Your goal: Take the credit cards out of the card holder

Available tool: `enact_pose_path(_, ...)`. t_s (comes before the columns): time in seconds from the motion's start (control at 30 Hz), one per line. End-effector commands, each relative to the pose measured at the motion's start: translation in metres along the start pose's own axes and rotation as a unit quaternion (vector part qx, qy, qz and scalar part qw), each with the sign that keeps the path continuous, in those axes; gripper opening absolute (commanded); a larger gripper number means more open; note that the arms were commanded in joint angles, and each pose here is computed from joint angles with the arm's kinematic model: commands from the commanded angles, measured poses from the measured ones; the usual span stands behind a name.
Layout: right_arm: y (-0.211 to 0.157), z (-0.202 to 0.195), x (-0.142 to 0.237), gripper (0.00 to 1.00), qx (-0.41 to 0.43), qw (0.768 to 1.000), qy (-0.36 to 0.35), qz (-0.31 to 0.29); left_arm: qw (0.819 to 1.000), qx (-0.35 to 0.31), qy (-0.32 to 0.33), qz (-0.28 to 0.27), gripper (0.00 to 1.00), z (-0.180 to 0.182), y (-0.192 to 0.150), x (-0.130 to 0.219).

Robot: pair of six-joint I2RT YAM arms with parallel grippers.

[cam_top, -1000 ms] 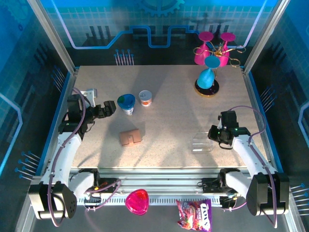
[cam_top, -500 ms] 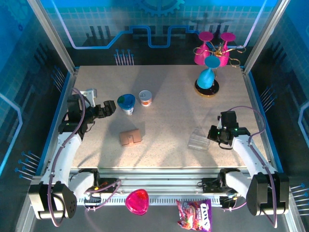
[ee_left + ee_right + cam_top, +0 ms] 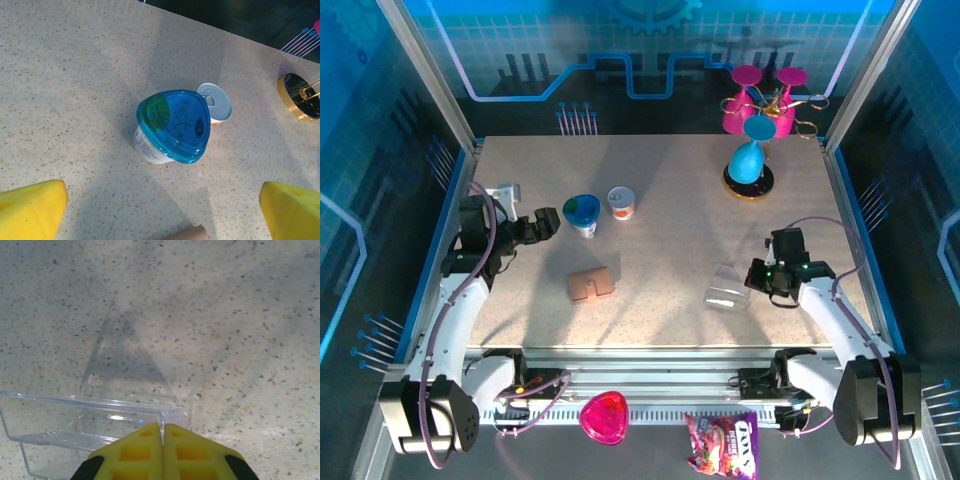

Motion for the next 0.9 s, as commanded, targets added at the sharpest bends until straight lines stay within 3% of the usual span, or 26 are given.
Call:
enact_pose_path(0.0, 0.015, 0.023, 0.006, 0.0, 0.008, 1.0, 0.021, -0.017, 1.0, 0.009, 0.006, -0.009, 0.99, 0.004, 0.001, 0.002)
enact_pose_path(0.6, 0.07, 0.175, -0.037, 0.0, 0.105, 0.991, 0.084, -0.013, 0.999, 0.032, 0.0, -0.011, 0.99, 0.006, -0.006, -0.002)
enact_pose_path(0.87, 0.088, 0.211, -0.068, 0.0, 0.12, 0.989, 0.084, 0.001, 0.999, 0.033, 0.004, -0.01, 0.99, 0.007, -0.007, -0.003)
Point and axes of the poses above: each hand's point on the last joint's axis, 136 mm out from that joint toward the fingers, its own x axis back along the fingers, its own z axis along the line the jaws close on, y = z × x, the point moved 9 cm from there along x, back along the fingers, and after that the axes turned 7 degrees about -x, right-handed, at the moved point
